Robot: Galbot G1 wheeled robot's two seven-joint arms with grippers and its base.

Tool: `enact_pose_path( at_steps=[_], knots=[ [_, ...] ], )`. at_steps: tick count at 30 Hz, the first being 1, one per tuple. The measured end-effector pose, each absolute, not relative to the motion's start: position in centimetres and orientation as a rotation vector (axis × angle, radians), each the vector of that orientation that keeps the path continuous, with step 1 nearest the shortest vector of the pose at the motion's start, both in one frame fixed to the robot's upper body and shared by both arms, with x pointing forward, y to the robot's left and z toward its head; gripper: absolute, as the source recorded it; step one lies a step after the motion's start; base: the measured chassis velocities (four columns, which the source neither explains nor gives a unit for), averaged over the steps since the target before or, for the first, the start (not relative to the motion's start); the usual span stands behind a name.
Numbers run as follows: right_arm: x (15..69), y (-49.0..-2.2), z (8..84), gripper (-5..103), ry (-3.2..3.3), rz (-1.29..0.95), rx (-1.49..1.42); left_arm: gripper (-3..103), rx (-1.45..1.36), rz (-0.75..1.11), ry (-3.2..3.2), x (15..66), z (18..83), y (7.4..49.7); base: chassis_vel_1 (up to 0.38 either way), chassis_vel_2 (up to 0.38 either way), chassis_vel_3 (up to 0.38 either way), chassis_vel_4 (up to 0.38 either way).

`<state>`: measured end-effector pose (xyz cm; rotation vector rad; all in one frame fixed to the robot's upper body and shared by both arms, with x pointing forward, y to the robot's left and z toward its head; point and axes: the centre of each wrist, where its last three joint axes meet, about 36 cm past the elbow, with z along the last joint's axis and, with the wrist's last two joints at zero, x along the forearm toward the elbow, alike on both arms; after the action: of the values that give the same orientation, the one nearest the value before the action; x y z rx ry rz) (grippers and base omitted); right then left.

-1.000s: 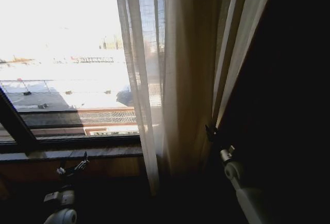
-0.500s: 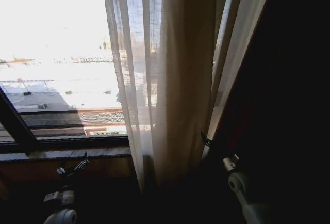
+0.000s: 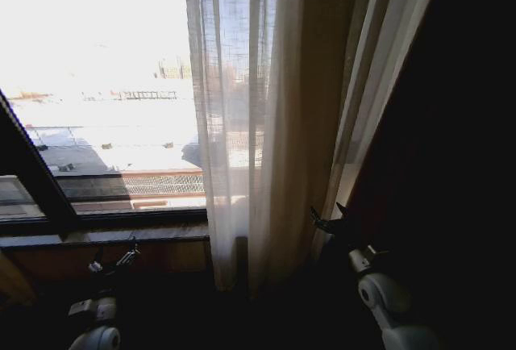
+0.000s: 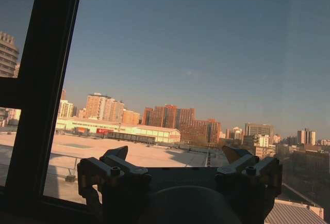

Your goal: Open the curtains by pulling them apart, changing their state from closed to fully open.

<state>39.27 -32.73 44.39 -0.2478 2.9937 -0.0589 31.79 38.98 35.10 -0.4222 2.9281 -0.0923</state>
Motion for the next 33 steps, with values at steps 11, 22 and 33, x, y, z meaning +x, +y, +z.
enact_pose_path(
  at_steps=[11, 22, 33],
  knots=[
    [39.5, -32.9, 44.4, 100, 2.986, -0.06, -0.272, 100, -0.422, -0.092, 2.928, 31.8, 35.1, 39.0, 0.32, 0.346, -0.329, -0.358],
    [39.8, -32.4, 44.2, 100, 2.929, -0.039, -0.351, 100, -0.424, -0.092, 2.928, 31.8, 35.1, 39.0, 0.275, 0.274, -0.279, -0.25],
    [39.7, -33.2, 43.5, 100, 2.896, -0.049, -0.515, 100, -0.422, -0.093, 2.928, 31.8, 35.1, 39.0, -0.038, -0.002, 0.042, 0.002]
  ],
)
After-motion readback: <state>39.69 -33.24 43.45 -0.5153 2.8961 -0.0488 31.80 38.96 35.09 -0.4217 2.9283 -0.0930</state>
